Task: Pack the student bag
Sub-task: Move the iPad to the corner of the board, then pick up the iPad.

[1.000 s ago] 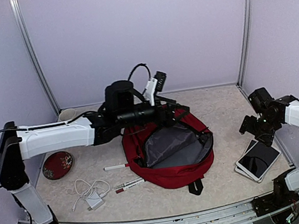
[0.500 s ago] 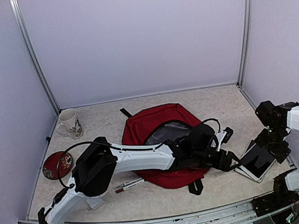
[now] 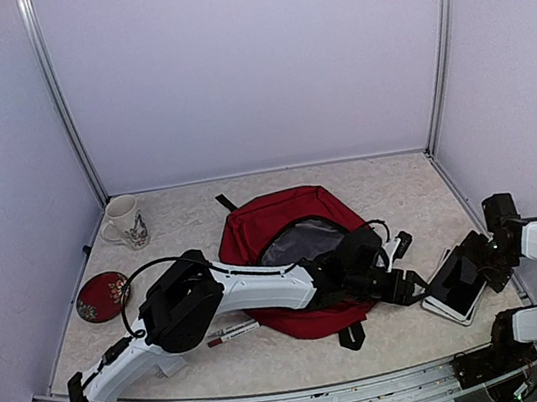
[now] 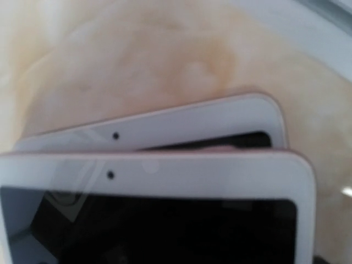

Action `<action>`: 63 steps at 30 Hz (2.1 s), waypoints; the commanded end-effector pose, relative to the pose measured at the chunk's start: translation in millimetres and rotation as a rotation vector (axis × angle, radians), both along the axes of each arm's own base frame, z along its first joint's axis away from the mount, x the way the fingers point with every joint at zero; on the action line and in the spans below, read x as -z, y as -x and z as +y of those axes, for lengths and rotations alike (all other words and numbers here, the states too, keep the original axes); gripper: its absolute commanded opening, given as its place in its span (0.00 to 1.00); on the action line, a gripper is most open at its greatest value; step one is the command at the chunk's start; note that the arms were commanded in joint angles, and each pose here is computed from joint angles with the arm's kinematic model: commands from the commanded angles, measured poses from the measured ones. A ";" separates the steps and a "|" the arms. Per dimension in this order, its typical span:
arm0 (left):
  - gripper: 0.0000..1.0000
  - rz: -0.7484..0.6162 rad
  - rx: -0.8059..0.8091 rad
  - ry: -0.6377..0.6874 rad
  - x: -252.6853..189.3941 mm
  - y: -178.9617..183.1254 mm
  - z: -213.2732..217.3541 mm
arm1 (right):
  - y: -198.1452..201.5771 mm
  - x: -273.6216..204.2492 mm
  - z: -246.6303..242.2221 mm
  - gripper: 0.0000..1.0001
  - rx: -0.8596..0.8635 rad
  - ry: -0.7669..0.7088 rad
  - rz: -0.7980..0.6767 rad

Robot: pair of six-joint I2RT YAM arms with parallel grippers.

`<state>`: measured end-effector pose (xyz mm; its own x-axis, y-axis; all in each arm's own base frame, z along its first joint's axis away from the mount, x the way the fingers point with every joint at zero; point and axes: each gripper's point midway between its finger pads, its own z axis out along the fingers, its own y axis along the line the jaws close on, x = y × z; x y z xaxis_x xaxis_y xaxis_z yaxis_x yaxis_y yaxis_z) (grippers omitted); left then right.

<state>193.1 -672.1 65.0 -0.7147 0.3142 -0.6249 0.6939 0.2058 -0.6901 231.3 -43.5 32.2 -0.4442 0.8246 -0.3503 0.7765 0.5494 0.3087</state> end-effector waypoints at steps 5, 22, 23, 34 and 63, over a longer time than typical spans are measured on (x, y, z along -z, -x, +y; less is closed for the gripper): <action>0.72 0.007 -0.085 -0.008 17.9 -36.8 29.8 | -41.9 -14.7 56.2 0.87 -0.329 -0.187 -0.252; 0.72 0.035 -0.055 0.022 11.7 -35.0 83.6 | -31.7 -31.9 117.0 0.69 -0.576 -0.145 -0.146; 0.72 0.024 -0.075 0.017 12.6 -36.9 86.4 | -27.3 -32.4 116.4 0.69 -0.586 -0.141 -0.138; 0.56 -0.018 -0.237 -0.014 15.1 -56.8 105.4 | -13.7 -32.1 125.0 0.52 -0.661 -0.172 -0.113; 0.48 -0.171 -0.243 -0.069 20.1 -50.3 81.9 | -34.1 -50.6 107.8 0.67 -0.725 0.012 -0.104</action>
<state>251.4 -579.3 49.1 -0.7133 0.1505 -0.6845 0.6748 0.4114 -0.6127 263.1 91.4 66.5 -0.8766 0.3249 -0.3549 0.1255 0.8665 0.4831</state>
